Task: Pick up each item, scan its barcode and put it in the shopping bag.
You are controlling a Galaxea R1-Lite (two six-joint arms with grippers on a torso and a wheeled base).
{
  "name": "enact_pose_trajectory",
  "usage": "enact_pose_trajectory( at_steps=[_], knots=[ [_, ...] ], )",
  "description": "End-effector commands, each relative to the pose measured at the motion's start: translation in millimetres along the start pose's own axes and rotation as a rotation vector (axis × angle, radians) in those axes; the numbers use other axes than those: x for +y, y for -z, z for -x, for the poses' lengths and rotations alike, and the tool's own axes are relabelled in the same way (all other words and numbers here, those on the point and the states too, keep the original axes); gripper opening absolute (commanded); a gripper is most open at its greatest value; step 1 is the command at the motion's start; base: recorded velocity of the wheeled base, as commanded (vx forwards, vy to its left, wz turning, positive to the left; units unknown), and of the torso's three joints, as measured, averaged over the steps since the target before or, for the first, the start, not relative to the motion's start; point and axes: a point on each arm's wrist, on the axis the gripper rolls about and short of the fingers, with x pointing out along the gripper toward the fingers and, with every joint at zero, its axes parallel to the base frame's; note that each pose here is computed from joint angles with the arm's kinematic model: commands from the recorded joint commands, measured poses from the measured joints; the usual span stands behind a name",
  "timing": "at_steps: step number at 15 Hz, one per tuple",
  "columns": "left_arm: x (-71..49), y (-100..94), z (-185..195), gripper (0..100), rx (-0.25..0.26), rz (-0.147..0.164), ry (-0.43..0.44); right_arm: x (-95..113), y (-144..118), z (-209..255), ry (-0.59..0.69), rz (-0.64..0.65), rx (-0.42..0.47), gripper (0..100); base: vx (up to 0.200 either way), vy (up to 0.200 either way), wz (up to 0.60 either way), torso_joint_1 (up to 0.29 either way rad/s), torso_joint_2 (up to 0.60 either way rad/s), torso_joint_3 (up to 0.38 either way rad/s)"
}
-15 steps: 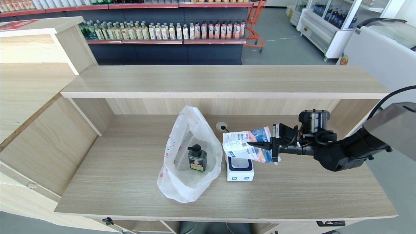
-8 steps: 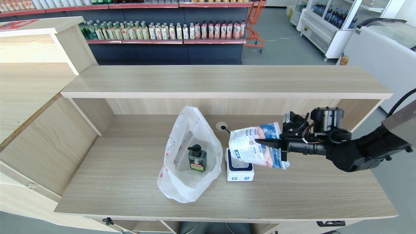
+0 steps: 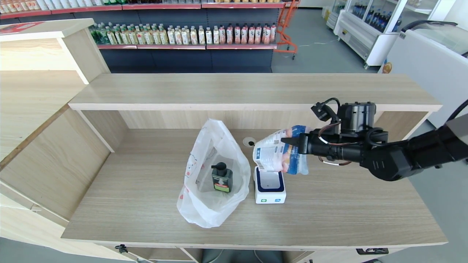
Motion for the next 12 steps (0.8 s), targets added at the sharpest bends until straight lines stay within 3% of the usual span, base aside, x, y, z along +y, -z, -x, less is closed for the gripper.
enact_pose_trajectory(
  at_steps=[1,6,12],
  knots=[
    [0.0,0.0,0,100,-0.001,0.001,0.0,15,6,-42,-0.054,-0.015,0.01,0,0.0,0.0,0.0,0.0,0.0,0.0],
    [0.0,0.0,0,100,-0.001,0.001,0.0,18,22,-109,-0.095,0.025,0.026,0,0.0,0.0,0.0,0.0,0.0,0.0],
    [0.0,0.0,0,100,-0.001,0.001,0.0,4,51,-132,-0.168,0.235,0.072,0,0.0,0.0,0.0,0.0,0.0,0.0]
  ],
)
